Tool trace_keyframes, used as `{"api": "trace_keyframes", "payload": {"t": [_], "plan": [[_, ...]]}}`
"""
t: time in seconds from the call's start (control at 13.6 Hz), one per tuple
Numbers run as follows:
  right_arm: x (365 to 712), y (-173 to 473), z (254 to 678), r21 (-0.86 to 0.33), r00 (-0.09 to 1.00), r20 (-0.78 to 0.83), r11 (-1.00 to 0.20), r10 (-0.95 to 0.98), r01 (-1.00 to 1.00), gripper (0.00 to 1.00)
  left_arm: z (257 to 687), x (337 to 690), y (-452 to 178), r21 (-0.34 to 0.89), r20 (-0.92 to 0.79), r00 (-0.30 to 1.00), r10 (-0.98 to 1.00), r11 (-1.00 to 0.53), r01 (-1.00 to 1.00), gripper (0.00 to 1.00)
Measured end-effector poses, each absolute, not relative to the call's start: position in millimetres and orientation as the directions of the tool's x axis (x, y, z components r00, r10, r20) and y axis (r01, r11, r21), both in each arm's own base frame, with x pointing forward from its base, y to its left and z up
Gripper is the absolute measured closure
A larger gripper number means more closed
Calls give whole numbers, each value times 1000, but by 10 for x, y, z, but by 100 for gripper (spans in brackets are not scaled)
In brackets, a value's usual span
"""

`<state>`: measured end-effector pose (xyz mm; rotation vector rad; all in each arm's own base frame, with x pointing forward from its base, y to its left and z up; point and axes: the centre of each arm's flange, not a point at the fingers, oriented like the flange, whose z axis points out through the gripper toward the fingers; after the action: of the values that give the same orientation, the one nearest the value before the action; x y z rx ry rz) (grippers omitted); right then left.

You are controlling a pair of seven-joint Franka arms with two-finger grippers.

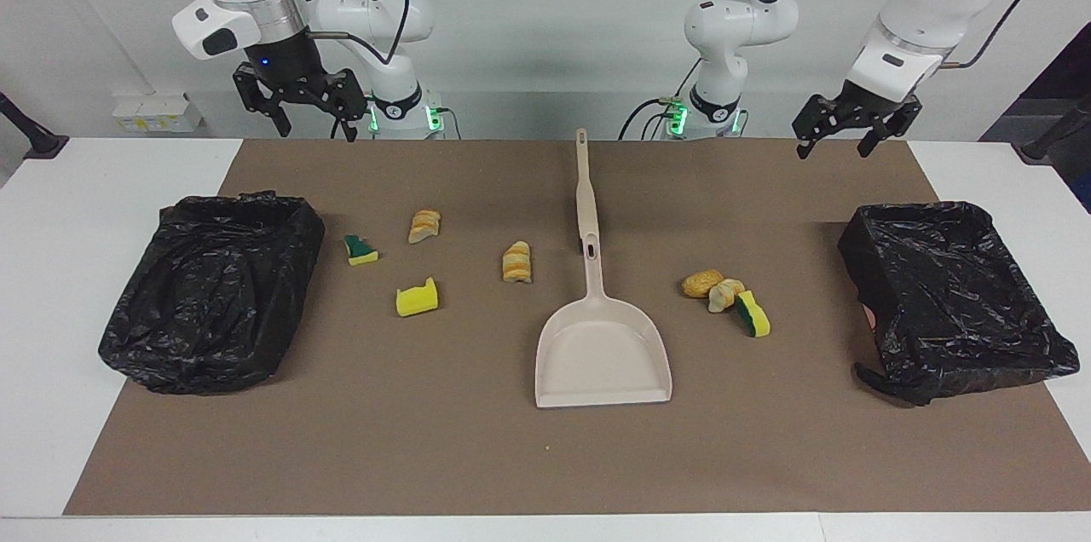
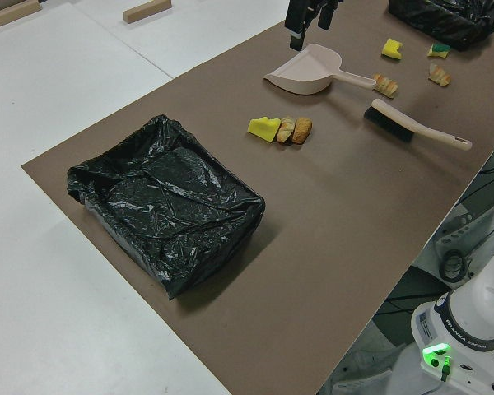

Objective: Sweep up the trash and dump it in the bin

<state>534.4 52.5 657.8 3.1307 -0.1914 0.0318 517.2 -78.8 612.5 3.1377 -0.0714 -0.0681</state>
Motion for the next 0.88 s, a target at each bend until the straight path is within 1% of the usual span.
{"api": "trace_keyframes", "payload": {"t": [0.29, 0.52, 0.66, 0.88], "plan": [[5344, 526, 6577, 4, 992, 20, -993, -122, -122, 0, 5754, 4813, -1365, -18, -92, 990, -102, -994, -104, 0], [5344, 530, 6570, 4, 992, 19, -993, -121, -121, 0, 5382, 4448, -1929, -39, -101, 986, -132, -990, -136, 0], [5344, 531, 6567, 4, 993, 18, -993, -121, -121, 0, 5158, 4231, -2313, -43, -82, 986, -143, -988, -147, 0], [5353, 535, 6560, 3, 992, 24, -993, -120, -120, 0, 4792, 3797, -2939, -46, -54, 986, -156, -986, -158, 0]]}}
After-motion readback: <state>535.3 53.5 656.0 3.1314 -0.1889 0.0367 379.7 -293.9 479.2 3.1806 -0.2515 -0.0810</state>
